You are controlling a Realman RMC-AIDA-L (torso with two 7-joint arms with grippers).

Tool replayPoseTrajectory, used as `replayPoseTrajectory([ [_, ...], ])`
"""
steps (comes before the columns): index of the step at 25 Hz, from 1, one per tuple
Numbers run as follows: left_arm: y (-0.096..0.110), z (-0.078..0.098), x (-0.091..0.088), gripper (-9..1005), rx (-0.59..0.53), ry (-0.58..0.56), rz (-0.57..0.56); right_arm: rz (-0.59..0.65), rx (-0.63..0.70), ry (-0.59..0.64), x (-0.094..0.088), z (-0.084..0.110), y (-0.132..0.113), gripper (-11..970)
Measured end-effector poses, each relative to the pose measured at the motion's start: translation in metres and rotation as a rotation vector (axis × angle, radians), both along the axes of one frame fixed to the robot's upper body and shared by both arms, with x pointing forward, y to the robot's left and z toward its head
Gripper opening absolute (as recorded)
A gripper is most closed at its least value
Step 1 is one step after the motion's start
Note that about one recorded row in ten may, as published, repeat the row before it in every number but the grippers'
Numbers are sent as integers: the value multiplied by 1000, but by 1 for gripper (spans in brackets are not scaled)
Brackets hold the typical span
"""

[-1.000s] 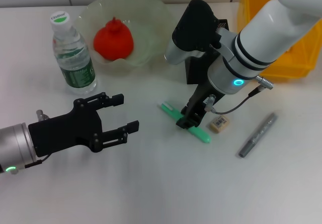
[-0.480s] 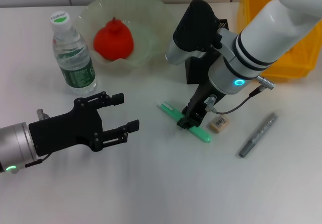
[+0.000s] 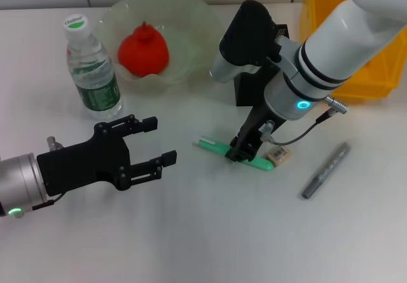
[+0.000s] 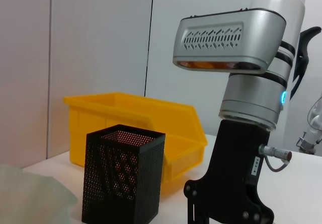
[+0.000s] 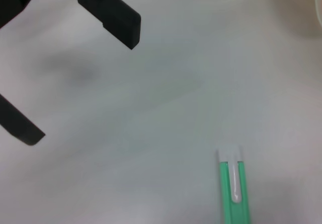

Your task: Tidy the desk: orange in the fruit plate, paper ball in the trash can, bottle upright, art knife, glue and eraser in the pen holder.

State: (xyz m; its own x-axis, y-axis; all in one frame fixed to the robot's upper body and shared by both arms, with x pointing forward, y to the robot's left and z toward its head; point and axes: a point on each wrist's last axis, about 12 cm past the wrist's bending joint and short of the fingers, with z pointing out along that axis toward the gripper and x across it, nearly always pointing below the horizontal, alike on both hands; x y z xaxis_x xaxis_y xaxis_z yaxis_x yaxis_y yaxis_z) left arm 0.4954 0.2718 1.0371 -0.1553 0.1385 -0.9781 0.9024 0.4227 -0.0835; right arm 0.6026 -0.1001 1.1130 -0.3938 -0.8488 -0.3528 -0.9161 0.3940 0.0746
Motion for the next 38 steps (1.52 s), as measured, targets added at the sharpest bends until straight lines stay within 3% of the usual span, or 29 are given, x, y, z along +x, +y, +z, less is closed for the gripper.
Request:
replayPoseTrajectory([
  [38,-2,0,2,741,4,-4,3,20,-10,-7,-1,-1,0,219],
])
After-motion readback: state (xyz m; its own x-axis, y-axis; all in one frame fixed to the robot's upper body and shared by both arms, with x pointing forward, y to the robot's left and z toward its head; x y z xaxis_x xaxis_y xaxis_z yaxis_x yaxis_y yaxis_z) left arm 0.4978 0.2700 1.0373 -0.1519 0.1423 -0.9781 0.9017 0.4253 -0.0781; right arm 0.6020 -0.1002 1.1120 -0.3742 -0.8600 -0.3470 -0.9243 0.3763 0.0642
